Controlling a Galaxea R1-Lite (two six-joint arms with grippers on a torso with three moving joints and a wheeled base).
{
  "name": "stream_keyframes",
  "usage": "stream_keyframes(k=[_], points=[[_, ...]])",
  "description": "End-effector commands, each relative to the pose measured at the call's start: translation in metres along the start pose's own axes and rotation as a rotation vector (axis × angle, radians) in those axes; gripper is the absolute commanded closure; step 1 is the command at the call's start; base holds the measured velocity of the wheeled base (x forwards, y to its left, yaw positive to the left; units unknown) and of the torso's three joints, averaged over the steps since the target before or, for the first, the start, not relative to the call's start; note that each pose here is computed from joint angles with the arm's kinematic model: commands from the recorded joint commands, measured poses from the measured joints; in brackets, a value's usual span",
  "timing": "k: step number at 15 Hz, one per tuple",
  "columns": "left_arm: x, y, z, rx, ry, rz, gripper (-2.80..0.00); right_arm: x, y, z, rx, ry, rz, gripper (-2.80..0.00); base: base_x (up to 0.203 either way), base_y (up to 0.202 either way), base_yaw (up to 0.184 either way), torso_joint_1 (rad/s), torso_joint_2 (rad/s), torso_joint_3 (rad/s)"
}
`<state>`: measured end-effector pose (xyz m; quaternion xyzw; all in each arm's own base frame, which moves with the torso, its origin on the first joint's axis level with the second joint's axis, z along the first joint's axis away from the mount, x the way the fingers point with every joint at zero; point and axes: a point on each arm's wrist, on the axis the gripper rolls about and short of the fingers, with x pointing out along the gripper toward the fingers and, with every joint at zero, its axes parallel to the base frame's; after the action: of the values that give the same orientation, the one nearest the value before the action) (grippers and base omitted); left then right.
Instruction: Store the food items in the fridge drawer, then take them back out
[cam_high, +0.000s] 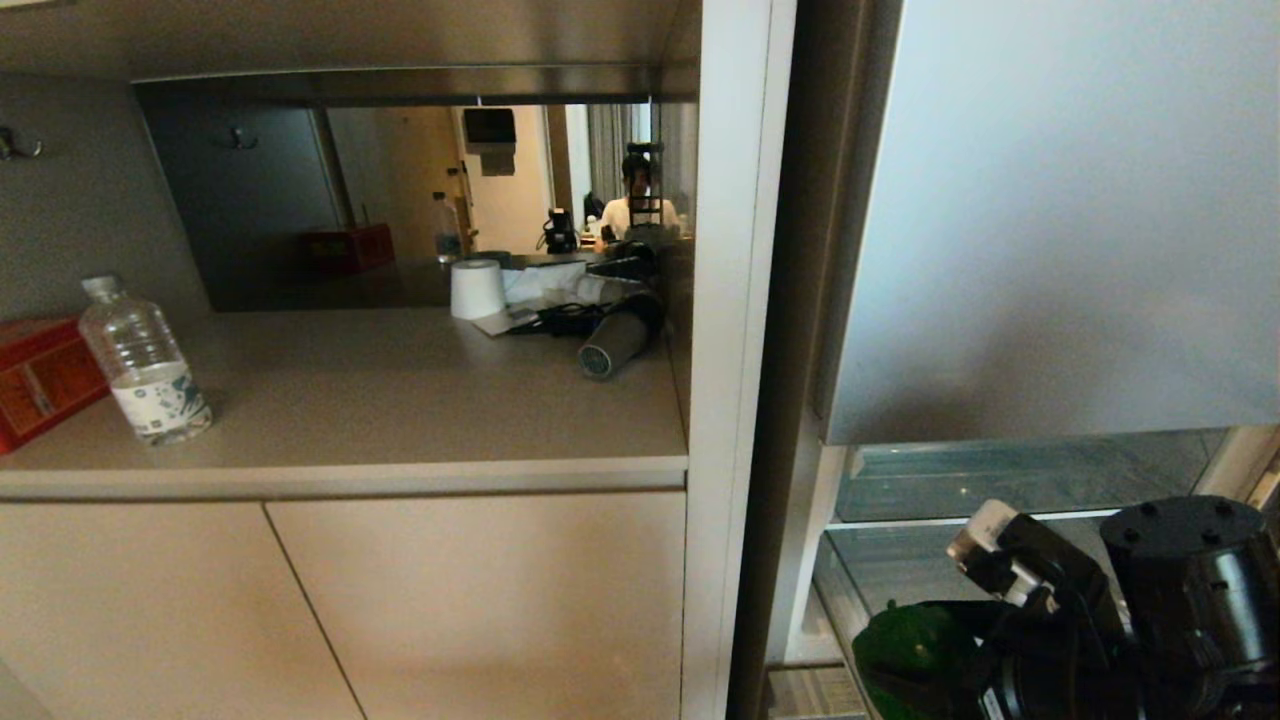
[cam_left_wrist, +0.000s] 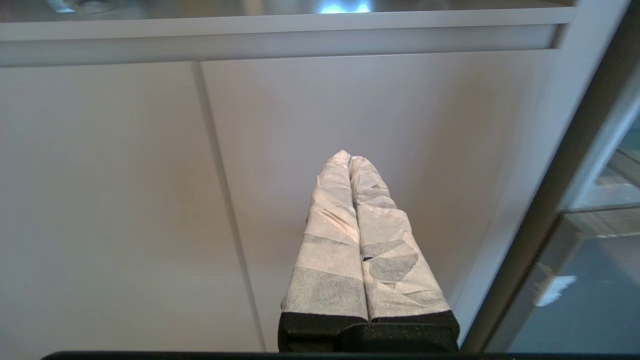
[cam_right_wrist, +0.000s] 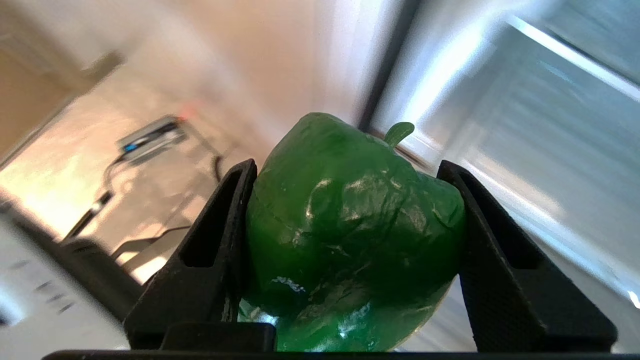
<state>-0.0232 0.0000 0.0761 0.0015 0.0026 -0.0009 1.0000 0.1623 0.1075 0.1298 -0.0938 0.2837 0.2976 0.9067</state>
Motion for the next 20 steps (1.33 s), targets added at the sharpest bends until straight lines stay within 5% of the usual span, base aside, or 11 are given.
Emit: stream_keyframes(k=[1, 5, 10, 20], points=[[0.0, 0.0, 0.0, 0.0, -0.001, 0.0, 0.0, -0.008, 0.017, 0.002, -0.046, -0.032, 0.072, 0.0, 0.0, 0.0, 0.0, 0.0, 0.0, 0.0], [0.0, 0.0, 0.0, 0.0, -0.001, 0.0, 0.0, 0.013, 0.058, 0.038, -0.135, -0.087, 0.219, 0.0, 0.0, 0.0, 0.0, 0.0, 0.0, 0.0], [0.0, 0.0, 0.0, 0.0, -0.001, -0.001, 0.0, 0.082, 0.098, 0.096, -0.139, -0.143, 0.262, 0.0, 0.0, 0.0, 0.0, 0.0, 0.0, 0.0], [0.0, 0.0, 0.0, 0.0, -0.001, 0.0, 0.0, 0.213, 0.132, 0.183, 0.025, -0.479, -0.096, 0.0, 0.0, 0.0, 0.0, 0.0, 0.0, 0.0]])
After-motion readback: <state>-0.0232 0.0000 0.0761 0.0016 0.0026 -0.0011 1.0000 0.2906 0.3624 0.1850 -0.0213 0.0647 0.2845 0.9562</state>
